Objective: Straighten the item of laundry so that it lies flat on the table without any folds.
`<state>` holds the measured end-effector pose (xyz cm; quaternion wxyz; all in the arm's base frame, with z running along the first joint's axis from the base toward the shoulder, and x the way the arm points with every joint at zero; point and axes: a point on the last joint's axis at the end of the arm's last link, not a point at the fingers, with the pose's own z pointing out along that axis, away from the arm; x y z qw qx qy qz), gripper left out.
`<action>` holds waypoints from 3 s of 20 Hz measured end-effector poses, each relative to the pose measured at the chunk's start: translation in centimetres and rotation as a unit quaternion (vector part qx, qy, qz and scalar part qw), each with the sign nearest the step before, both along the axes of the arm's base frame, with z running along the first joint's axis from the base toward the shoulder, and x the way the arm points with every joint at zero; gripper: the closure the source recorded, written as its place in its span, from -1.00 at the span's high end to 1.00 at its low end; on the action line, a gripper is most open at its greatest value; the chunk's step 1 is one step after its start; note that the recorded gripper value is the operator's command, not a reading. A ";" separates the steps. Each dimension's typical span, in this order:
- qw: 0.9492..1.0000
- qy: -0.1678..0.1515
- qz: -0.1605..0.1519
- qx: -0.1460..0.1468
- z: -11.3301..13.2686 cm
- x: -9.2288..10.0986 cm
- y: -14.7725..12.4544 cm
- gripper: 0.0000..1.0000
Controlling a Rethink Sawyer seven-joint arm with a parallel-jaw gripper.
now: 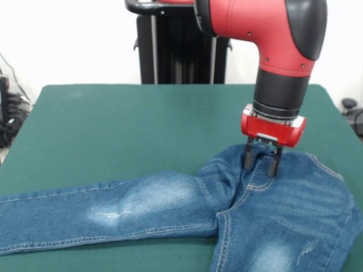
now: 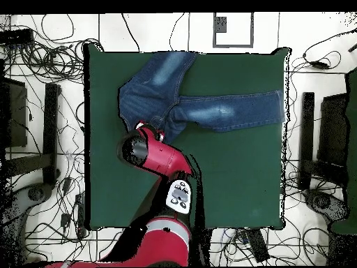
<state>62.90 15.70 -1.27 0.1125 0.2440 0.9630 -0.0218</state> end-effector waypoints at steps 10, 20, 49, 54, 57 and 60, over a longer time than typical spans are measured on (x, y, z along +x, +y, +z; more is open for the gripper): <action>1.000 0.002 0.000 0.000 -0.1 -0.2 0.0 -1.00; 1.000 0.002 0.000 0.000 -0.1 -0.2 0.0 -1.00; 1.000 0.003 0.027 0.000 0.2 -1.5 3.4 -1.00; 0.999 0.004 0.034 0.000 0.2 -1.8 4.3 -1.00; 0.999 0.004 0.037 -0.001 0.2 -1.9 4.6 1.00; 0.999 0.004 0.037 -0.002 0.2 -2.0 4.5 1.00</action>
